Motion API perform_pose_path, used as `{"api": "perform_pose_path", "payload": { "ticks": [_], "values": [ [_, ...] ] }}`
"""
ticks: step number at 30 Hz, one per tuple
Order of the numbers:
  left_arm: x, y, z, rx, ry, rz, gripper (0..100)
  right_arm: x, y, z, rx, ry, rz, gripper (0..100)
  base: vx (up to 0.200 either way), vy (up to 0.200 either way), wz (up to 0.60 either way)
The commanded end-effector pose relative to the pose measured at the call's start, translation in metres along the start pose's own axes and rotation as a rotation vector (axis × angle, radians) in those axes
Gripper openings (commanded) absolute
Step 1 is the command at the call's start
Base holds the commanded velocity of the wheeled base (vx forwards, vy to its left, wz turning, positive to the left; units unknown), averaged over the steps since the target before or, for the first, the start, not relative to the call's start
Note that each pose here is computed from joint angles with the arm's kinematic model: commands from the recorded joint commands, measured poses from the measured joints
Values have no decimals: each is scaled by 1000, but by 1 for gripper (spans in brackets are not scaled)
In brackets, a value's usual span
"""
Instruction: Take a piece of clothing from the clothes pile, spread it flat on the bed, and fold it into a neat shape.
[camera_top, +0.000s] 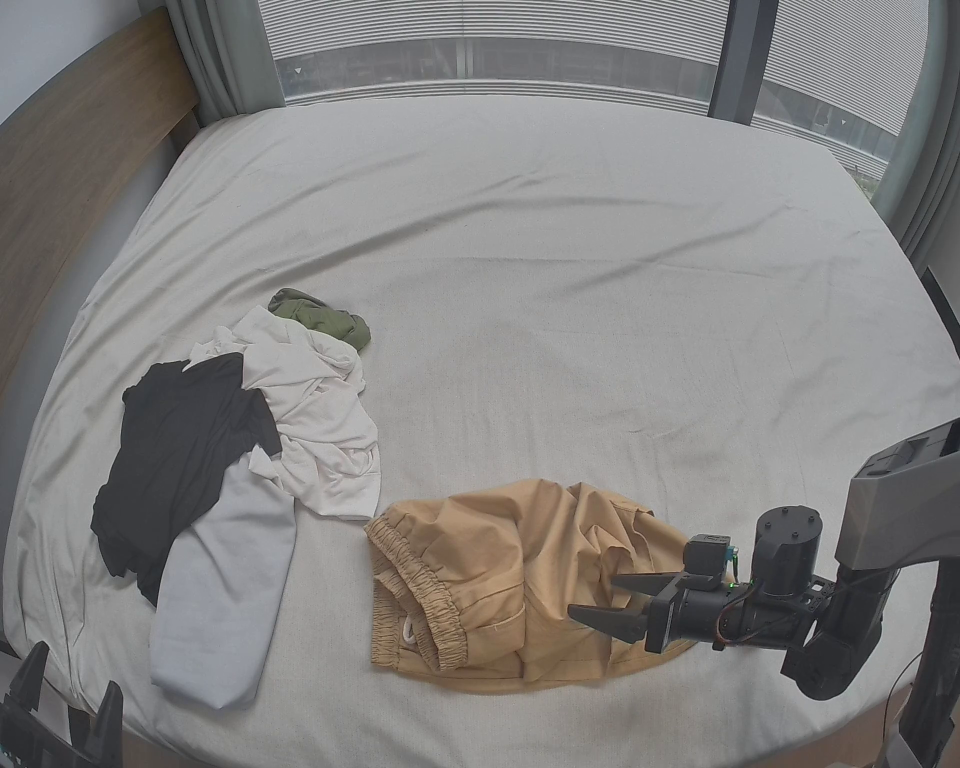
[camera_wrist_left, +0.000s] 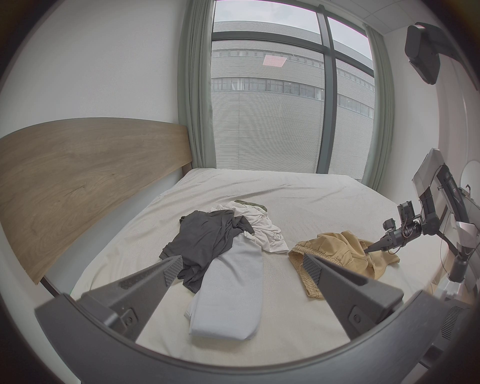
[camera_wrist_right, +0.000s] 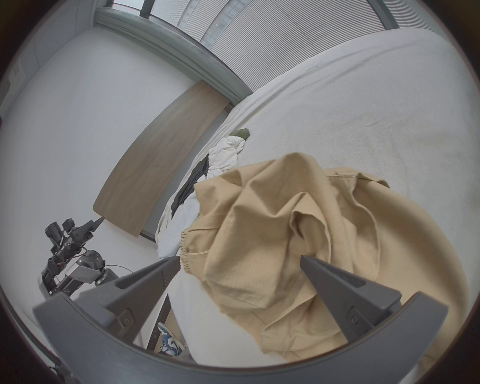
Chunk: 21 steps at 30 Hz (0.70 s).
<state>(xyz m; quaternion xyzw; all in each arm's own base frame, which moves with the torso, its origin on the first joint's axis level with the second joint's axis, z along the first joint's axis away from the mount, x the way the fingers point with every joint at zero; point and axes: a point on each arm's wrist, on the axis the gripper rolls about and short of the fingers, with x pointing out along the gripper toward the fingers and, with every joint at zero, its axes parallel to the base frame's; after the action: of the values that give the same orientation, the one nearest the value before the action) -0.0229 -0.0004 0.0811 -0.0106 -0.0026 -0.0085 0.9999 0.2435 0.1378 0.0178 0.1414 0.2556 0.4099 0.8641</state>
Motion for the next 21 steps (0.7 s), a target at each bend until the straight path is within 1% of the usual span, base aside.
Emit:
{"api": "perform_pose_path", "payload": {
  "ticks": [1, 10, 14, 21],
  "values": [
    [0, 0, -5, 0, 2, 0, 100, 4, -10, -3, 15, 5, -25, 100, 0, 0, 0],
    [0, 0, -5, 0, 2, 0, 100, 9, -14, 3, 4, -25, -29, 100, 0, 0, 0],
    [0, 0, -5, 0, 1, 0, 100, 14, -16, 7, -7, -53, -52, 100, 0, 0, 0],
    [0, 0, -5, 0, 1, 0, 100, 16, -17, 8, -10, -59, -53, 100, 0, 0, 0]
  ]
}}
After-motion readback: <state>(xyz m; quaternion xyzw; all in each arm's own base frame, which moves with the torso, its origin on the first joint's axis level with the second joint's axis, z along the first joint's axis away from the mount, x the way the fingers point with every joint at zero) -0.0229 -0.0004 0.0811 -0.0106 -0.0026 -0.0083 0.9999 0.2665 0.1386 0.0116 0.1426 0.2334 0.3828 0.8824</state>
